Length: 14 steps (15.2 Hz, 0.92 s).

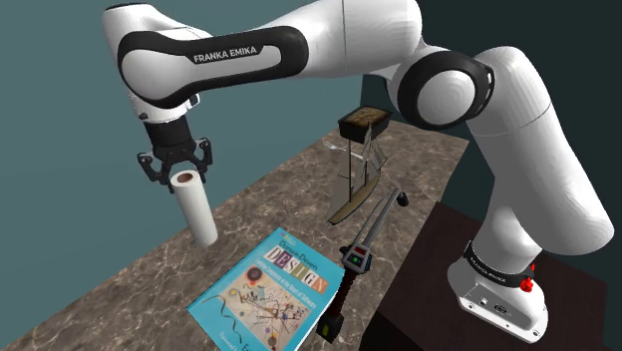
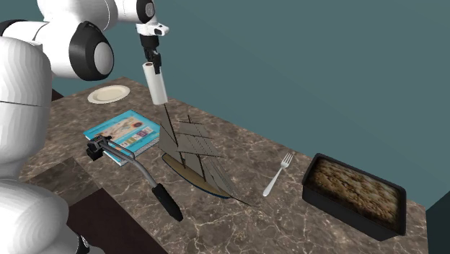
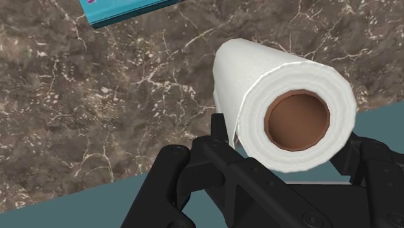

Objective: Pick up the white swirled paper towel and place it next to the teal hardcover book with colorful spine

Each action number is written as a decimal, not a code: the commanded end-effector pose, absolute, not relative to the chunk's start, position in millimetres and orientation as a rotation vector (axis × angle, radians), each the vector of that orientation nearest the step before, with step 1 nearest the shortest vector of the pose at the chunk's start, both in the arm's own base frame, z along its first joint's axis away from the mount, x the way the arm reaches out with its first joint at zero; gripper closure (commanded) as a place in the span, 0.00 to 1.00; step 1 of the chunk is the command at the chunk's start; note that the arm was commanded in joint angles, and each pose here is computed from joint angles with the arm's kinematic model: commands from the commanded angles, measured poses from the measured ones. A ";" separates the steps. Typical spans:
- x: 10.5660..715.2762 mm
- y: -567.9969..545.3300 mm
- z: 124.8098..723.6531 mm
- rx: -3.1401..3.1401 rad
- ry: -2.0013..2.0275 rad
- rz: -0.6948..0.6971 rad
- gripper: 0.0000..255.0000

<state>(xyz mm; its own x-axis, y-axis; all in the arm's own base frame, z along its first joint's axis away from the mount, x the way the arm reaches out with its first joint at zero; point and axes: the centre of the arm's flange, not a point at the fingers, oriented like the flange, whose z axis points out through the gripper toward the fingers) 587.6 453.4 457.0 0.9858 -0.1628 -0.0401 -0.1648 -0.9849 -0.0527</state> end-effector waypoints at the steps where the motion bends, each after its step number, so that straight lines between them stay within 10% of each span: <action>1: 587.9 454.0 445.7 -3.074 0.254 0.054 1.00; 14: 587.9 454.0 394.4 -3.074 0.254 0.054 1.00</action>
